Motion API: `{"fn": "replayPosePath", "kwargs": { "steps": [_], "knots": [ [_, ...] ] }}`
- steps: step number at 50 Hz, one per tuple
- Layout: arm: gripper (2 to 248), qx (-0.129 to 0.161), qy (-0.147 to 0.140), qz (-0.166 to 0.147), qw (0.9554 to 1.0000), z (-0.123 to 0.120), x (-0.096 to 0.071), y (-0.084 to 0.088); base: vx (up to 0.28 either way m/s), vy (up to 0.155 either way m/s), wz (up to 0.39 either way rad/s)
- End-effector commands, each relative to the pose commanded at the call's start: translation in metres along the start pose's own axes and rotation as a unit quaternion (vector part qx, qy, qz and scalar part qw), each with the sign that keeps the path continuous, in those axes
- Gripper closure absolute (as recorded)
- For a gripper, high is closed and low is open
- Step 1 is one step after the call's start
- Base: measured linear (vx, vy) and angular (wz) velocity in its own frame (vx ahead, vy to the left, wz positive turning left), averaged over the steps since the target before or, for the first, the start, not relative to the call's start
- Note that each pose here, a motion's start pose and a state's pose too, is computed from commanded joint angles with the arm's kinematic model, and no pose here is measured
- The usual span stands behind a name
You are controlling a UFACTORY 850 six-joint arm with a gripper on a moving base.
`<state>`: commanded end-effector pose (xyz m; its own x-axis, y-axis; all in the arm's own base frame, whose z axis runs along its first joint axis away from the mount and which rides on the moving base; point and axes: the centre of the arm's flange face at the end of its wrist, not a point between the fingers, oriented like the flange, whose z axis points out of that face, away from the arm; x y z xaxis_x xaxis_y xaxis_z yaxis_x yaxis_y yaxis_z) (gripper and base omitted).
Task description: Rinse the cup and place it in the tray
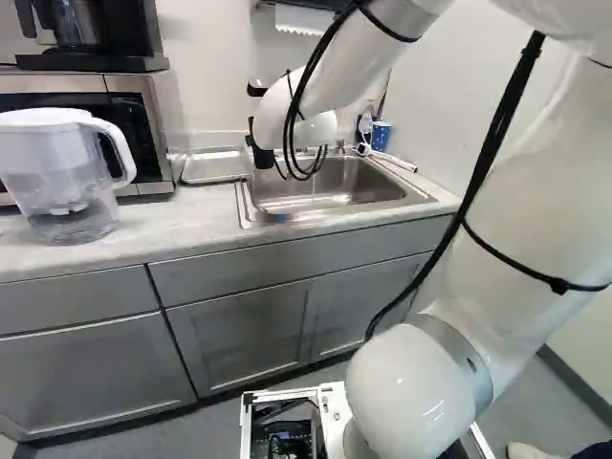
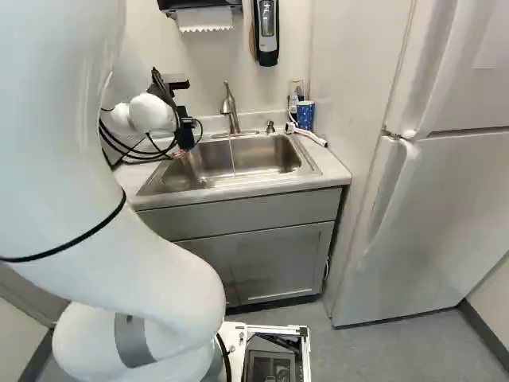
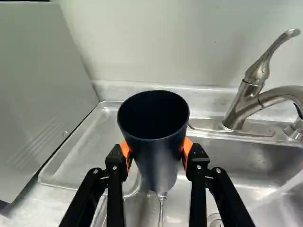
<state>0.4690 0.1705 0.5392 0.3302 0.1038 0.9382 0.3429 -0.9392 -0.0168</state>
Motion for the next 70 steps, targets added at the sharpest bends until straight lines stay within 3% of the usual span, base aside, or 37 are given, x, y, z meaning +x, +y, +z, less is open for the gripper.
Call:
{"fn": "replayPosePath", "kwargs": {
  "steps": [41, 56, 70],
  "knots": [
    [126, 0.038, 0.004, -0.014, 0.9992, 0.063, 0.021, -0.045, 0.000, 0.000, 0.000],
    [126, 0.055, 0.005, -0.020, 0.9983, 0.073, 0.023, -0.067, 0.000, 0.000, 0.000],
    [126, 0.064, 0.000, -0.023, 0.9977, 0.086, 0.015, -0.079, 0.000, 0.000, 0.000]
  ]
}}
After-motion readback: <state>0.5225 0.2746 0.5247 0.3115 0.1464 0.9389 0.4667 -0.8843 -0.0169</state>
